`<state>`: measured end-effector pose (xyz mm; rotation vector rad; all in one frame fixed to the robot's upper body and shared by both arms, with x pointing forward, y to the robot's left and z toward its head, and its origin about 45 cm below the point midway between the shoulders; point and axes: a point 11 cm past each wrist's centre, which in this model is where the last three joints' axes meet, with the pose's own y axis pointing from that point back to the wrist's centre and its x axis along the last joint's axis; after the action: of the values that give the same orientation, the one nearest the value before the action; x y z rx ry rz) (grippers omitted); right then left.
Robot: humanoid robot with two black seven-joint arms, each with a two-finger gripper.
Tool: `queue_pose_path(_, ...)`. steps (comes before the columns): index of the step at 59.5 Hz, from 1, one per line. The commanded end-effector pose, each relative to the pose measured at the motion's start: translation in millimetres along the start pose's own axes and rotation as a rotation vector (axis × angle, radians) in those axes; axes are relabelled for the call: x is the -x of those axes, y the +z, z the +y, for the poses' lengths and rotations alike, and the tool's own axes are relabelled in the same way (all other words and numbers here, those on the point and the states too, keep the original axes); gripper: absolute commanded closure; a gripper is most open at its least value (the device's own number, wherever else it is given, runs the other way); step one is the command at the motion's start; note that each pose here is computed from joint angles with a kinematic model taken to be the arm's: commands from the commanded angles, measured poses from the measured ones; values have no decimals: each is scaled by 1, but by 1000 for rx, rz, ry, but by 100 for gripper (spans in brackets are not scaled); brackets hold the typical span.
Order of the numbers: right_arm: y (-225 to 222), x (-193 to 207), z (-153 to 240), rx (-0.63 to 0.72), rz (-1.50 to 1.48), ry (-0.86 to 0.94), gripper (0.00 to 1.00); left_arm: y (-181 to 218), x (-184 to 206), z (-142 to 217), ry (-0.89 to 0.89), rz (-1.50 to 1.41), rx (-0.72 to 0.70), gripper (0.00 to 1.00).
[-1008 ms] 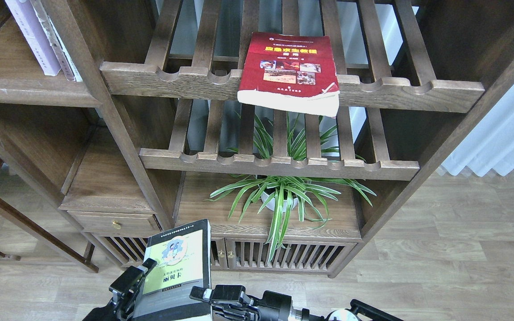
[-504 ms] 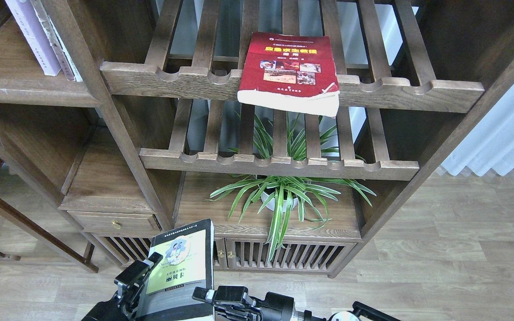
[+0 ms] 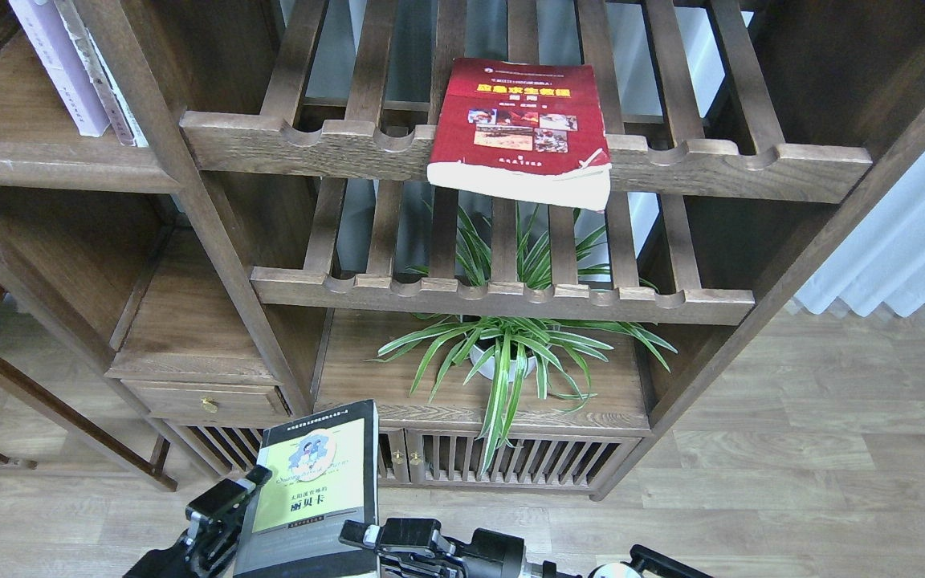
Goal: Organize books on shelf
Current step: 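Lower the dark green book and grasp it with the left gripper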
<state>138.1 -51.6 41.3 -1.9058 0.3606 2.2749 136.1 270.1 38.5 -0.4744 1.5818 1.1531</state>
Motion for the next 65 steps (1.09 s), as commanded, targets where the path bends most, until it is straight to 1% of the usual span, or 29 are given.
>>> queue_pose_path(1,2,0,0,9,10,2,97,2,0,1,3,-5,-1,57)
queue_pose_path(7,3,0,-1,15,15,4,97,1,1,1,1,-4,-2,56)
queue_pose_path(10,5,0,0,17,16,5,97,-1,1,0,-1,0,-4,49)
queue_pose_path(17,5,-1,0,18,15,6,97,-4,1,0,-2,6,-8,39)
queue_pose_path(18,5,-1,0,18,15,6,97,-5,0,0,-2,7,-10,36)
queue_pose_path(22,6,-2,0,18,14,7,97,-6,1,0,-3,8,-14,32)
queue_pose_path(24,7,-2,1,17,11,8,97,-9,6,-2,-20,15,-23,28)
queue_pose_path(29,9,-4,1,20,12,12,97,-12,12,-3,-34,21,-31,27)
queue_pose_path(39,10,-4,1,23,13,12,97,-15,16,-4,-48,26,-37,34)
queue_pose_path(46,10,-3,1,22,14,10,97,-13,16,-3,-45,23,-36,34)
queue_pose_path(50,10,-3,1,22,12,10,97,-14,15,-2,-42,22,-37,38)
queue_pose_path(52,10,-3,1,22,12,10,97,-14,15,-2,-42,22,-37,42)
queue_pose_path(55,10,-3,1,22,12,10,97,-14,14,-2,-41,23,-36,52)
queue_pose_path(56,10,-3,1,22,12,10,97,-13,15,-2,-42,22,-36,53)
queue_pose_path(57,10,-3,1,22,12,10,97,-14,14,-2,-41,23,-36,58)
queue_pose_path(58,10,-3,1,22,12,10,97,-14,14,-2,-41,23,-36,60)
queue_pose_path(59,10,-3,1,22,12,10,97,-14,13,-1,-38,25,-36,65)
queue_pose_path(63,10,-3,1,22,12,10,97,-14,13,-1,-36,25,-34,77)
queue_pose_path(65,10,-3,1,22,12,10,97,-14,13,0,-36,24,-30,82)
